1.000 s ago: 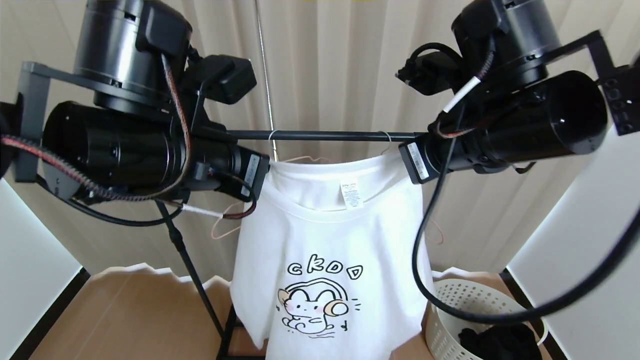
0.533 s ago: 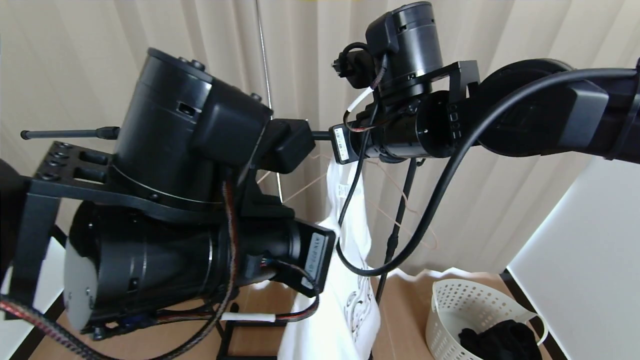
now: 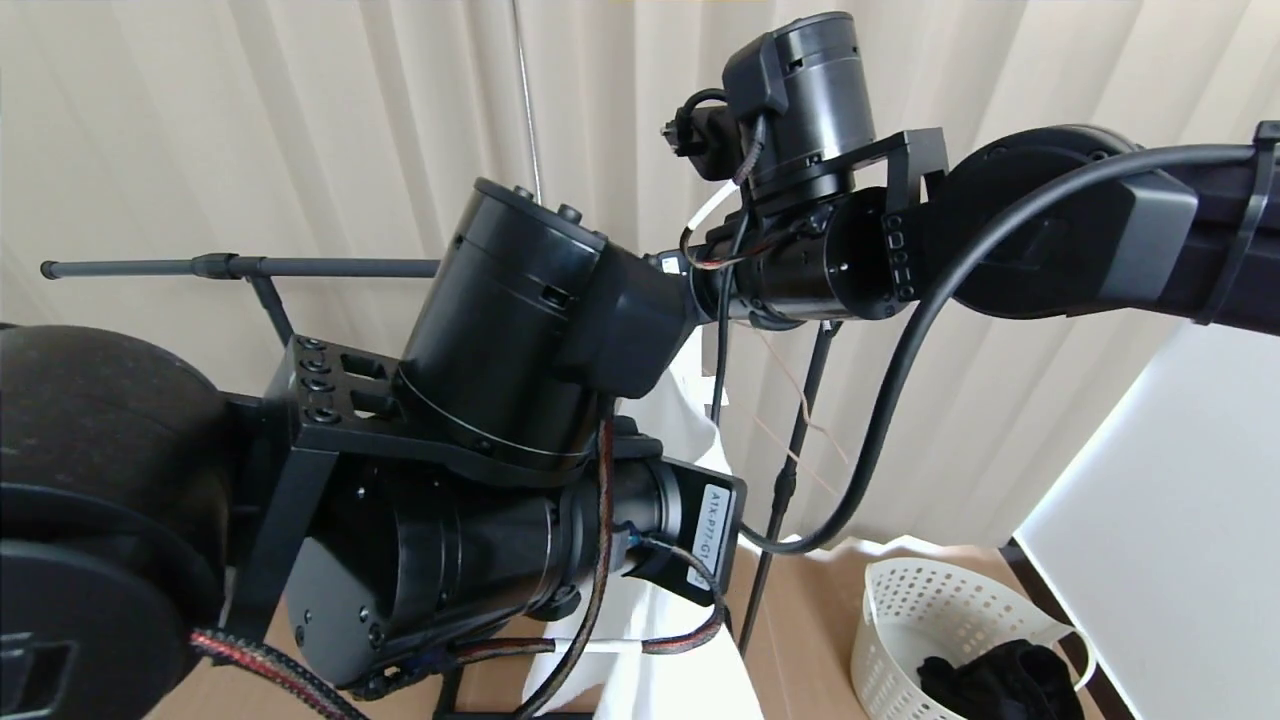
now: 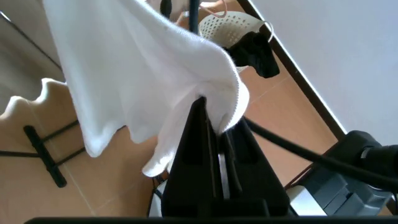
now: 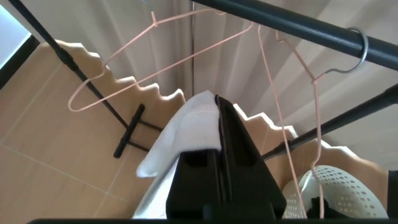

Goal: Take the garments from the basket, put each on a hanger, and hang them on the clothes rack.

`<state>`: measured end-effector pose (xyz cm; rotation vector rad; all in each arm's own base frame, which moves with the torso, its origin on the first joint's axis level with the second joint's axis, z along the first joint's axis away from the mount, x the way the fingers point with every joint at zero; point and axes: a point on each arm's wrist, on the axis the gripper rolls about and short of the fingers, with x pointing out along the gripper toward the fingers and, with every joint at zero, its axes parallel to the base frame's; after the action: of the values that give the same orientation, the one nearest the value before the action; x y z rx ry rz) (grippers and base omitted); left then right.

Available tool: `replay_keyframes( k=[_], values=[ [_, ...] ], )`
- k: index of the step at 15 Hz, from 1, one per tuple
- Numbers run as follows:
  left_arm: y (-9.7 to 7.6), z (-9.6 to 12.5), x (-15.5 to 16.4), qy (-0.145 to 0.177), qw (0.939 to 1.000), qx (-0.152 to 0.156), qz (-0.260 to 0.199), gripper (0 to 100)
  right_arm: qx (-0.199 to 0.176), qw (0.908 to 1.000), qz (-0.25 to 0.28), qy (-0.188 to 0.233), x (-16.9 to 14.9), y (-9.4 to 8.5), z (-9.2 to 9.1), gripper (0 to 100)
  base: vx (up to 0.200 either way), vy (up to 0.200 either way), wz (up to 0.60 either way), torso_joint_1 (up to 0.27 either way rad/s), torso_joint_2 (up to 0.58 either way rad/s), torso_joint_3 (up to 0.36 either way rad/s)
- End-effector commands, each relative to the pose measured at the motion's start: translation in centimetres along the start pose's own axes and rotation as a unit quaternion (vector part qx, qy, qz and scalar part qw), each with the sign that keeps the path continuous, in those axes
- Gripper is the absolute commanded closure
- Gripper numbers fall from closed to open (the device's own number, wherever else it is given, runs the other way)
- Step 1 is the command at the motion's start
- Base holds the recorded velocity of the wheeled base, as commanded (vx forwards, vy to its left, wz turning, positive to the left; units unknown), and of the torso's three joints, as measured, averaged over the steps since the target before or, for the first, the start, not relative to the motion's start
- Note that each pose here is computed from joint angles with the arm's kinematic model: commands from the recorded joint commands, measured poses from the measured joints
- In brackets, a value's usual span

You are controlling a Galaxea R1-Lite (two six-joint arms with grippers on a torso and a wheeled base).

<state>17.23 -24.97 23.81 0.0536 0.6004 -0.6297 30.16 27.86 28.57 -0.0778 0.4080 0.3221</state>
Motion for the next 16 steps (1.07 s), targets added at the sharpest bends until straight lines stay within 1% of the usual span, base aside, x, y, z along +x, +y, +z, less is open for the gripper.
replay_keyframes(
  k=[1,2,3,4,5,6,7,8,9,11,12,13,14,16],
  values=[
    [1.6,-0.3,-0.9,-0.001,0.9998,-0.010,0.019,100,0.014,0.9997,-0.014,-0.016,-1.0,-1.8,1.2,100,0.000,0.000,0.00,0.000,0.00,0.000],
    [2.6,-0.5,-1.5,-0.004,0.9994,-0.015,0.030,100,0.019,0.9994,-0.025,-0.017,-1.5,-3.0,1.4,100,0.000,0.000,0.00,0.000,0.00,0.000],
    [3.4,-0.5,-1.7,-0.005,0.9990,-0.018,0.041,100,0.021,0.9992,-0.032,-0.014,-1.7,-3.7,1.3,100,0.000,0.000,0.00,0.000,0.00,0.000],
    [4.9,-0.4,-1.7,-0.006,0.9977,-0.020,0.064,100,0.022,0.9990,-0.037,-0.010,-2.7,-4.5,1.1,100,0.000,0.000,0.00,0.000,0.00,0.000],
    [5.6,-0.3,-1.6,-0.006,0.9969,-0.021,0.075,100,0.022,0.9990,-0.038,-0.009,-3.3,-4.8,1.0,100,0.000,0.000,0.00,0.000,0.00,0.000],
    [6.9,0.1,-1.5,-0.011,0.9953,-0.022,0.094,100,0.021,0.9989,-0.041,-0.005,-5.0,-5.5,0.6,100,0.000,0.000,0.00,0.000,0.00,0.000],
    [7.7,0.4,-1.4,-0.015,0.9941,-0.023,0.105,100,0.018,0.9990,-0.040,-0.002,-6.2,-5.8,0.3,100,0.000,0.000,0.00,0.000,0.00,0.000],
    [8.3,0.8,-0.7,-0.017,0.9929,-0.023,0.116,100,0.013,0.9989,-0.043,0.009,-7.5,-6.4,-0.5,100,0.000,0.000,0.00,0.000,0.00,0.000],
    [8.6,1.0,-0.2,-0.021,0.9922,-0.025,0.120,100,0.007,0.9987,-0.046,0.019,-8.2,-6.7,-1.3,100,0.000,0.000,0.00,0.000,0.00,0.000],
    [9.2,1.3,1.0,-0.037,0.9915,-0.019,0.124,100,-0.007,0.9975,-0.046,0.053,-9.4,-7.1,-4.0,100,0.000,0.000,0.00,0.000,0.00,0.000],
    [9.1,1.3,1.6,-0.041,0.9918,-0.015,0.120,100,-0.015,0.9961,-0.048,0.073,-9.2,-7.1,-5.2,100,0.000,0.000,0.00,0.000,0.00,0.000],
    [9.2,1.2,2.0,-0.040,0.9919,-0.012,0.120,100,-0.019,0.9950,-0.052,0.083,-8.9,-7.1,-5.8,100,0.000,0.000,0.00,0.000,0.00,0.000],
    [9.2,1.2,3.2,-0.040,0.9919,0.000,0.120,100,-0.029,0.9923,-0.053,0.109,-8.4,-7.0,-7.2,100,0.000,0.000,0.00,0.000,0.00,0.000],
    [9.2,1.1,4.0,-0.039,0.9919,0.008,0.121,100,-0.026,0.9906,-0.052,0.124,-8.0,-7.0,-8.1,100,0.000,0.000,0.00,0.000,0.00,0.000]
  ],
)
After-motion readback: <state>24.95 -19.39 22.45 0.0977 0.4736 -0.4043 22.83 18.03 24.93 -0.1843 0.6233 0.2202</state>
